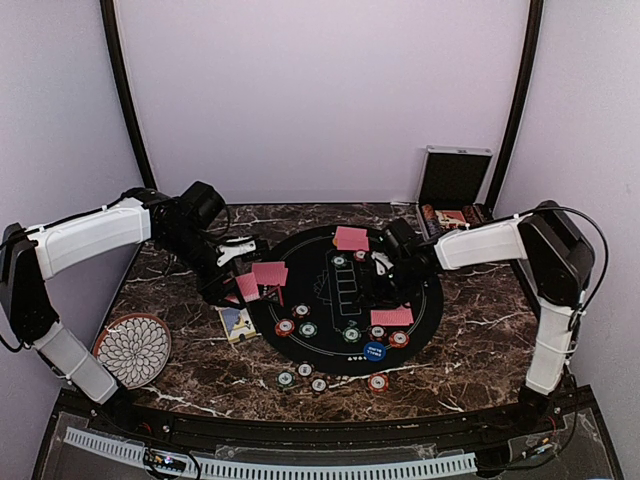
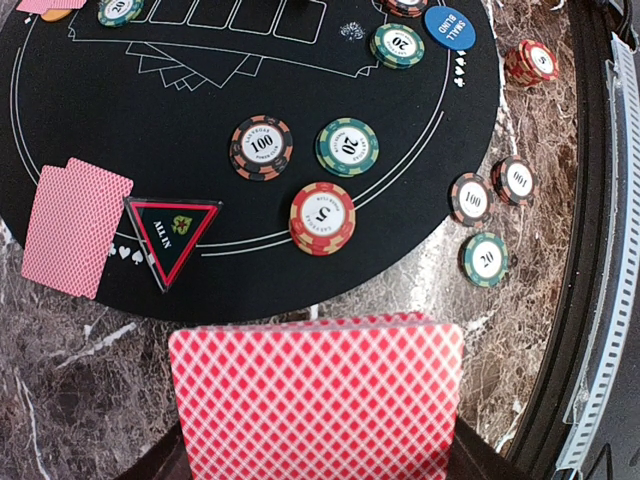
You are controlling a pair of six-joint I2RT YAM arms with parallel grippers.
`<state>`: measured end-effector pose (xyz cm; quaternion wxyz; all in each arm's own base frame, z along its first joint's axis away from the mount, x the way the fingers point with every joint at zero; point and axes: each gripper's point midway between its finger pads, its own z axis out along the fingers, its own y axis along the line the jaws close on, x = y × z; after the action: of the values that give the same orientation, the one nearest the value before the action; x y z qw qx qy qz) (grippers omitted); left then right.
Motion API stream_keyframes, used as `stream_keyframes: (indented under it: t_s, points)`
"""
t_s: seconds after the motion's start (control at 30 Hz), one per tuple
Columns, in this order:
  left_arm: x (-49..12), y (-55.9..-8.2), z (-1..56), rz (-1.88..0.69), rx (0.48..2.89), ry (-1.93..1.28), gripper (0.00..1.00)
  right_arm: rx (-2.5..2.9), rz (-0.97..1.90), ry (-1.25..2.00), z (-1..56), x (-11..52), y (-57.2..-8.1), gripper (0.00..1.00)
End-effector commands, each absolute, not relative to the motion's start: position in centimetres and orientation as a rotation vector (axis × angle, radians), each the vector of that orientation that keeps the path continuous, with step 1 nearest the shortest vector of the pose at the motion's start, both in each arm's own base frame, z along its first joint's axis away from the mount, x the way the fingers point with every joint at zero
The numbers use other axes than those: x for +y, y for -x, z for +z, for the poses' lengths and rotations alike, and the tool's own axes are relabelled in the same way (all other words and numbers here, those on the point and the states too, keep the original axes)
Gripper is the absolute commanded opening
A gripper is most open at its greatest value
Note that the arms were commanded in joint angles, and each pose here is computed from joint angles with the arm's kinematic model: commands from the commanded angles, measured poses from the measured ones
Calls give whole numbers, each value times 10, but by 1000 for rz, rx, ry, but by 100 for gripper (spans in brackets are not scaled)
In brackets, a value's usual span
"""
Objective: Distribute texas hold em gaming equipment
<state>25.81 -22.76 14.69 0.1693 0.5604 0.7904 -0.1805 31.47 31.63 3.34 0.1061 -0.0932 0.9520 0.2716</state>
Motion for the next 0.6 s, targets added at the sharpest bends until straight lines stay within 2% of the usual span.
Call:
stream_keyframes:
  t_s: [0.0,0.1,0.23,0.37,0.4,0.43,0.57]
  points:
    - [-228,-255,165,-534,2201,-1583,0,2803,830,258,45,315,-312,45]
    - [-229,-255,165,-535,2200,-1584,0,2742,918,279,72,333,-318,48]
    - [-229,-256,166,-531,2195,-1584,0,2644,1042,320,120,359,-322,62]
    - [-229,-256,167,-535,2195,-1581,0,2580,1206,340,153,384,-313,84]
    - [-230,-256,167,-536,2194,-1581,0,2573,1244,343,158,390,-310,93]
    - [-230,-257,167,-536,2193,-1580,0,2566,1278,350,162,397,-306,98]
    - [-230,-258,169,-533,2189,-1578,0,2558,1399,369,168,420,-291,99]
